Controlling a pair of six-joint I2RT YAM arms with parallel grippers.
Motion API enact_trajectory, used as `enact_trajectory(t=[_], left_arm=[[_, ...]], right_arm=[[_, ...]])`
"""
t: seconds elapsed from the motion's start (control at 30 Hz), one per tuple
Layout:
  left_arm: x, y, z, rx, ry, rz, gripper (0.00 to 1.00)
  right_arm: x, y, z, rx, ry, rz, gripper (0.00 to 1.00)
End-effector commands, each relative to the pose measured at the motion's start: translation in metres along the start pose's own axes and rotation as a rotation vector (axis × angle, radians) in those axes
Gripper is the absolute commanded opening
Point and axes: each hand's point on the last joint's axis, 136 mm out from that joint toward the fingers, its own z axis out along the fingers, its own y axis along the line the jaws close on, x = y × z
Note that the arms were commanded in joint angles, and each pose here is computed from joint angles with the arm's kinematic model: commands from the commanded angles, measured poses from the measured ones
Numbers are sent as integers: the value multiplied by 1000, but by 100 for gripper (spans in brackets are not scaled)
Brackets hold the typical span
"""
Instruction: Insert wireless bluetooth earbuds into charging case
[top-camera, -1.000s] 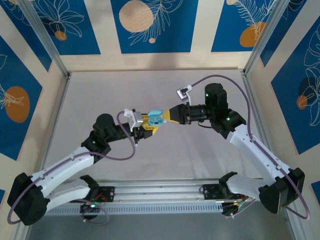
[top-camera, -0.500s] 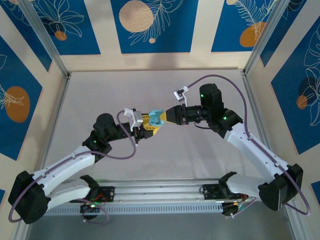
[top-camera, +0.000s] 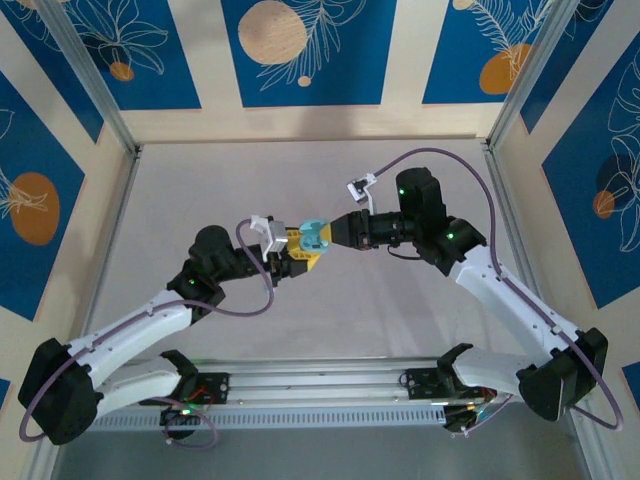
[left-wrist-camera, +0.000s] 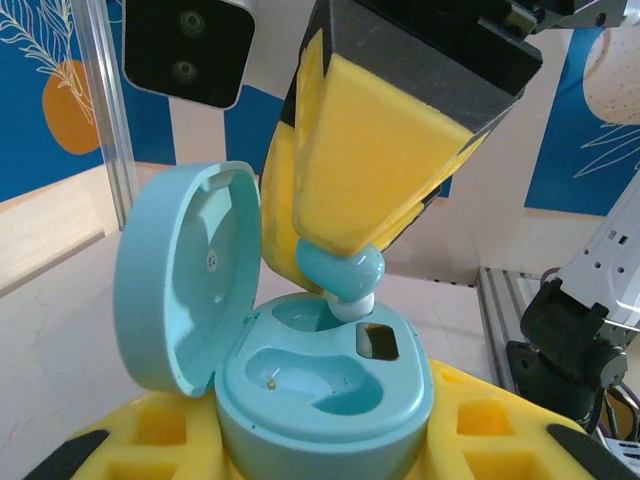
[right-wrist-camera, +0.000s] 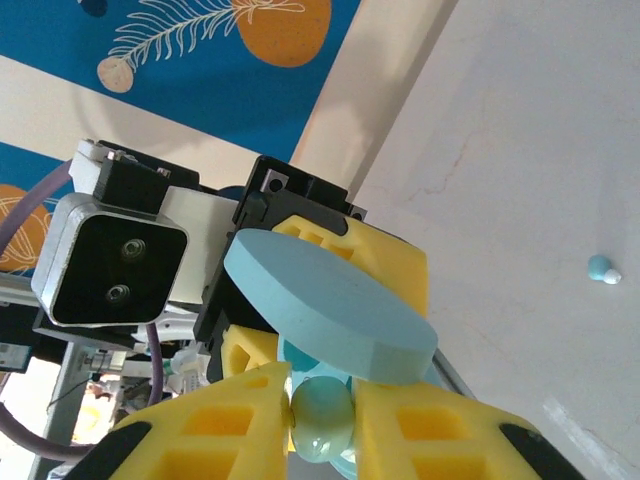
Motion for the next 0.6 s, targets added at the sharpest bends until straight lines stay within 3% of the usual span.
enact_trajectory(t=[0.0, 0.27, 0.57], left_arm=[[-36, -10, 0, 44, -106, 64, 21], [-36, -10, -1, 43, -110, 63, 20], [-34, -7, -3, 16, -106, 68, 20]], right_arm=[[3, -14, 0, 95, 6, -12, 26], [4, -17, -1, 143, -2, -32, 30], [0, -9, -9, 153, -33, -41, 44]])
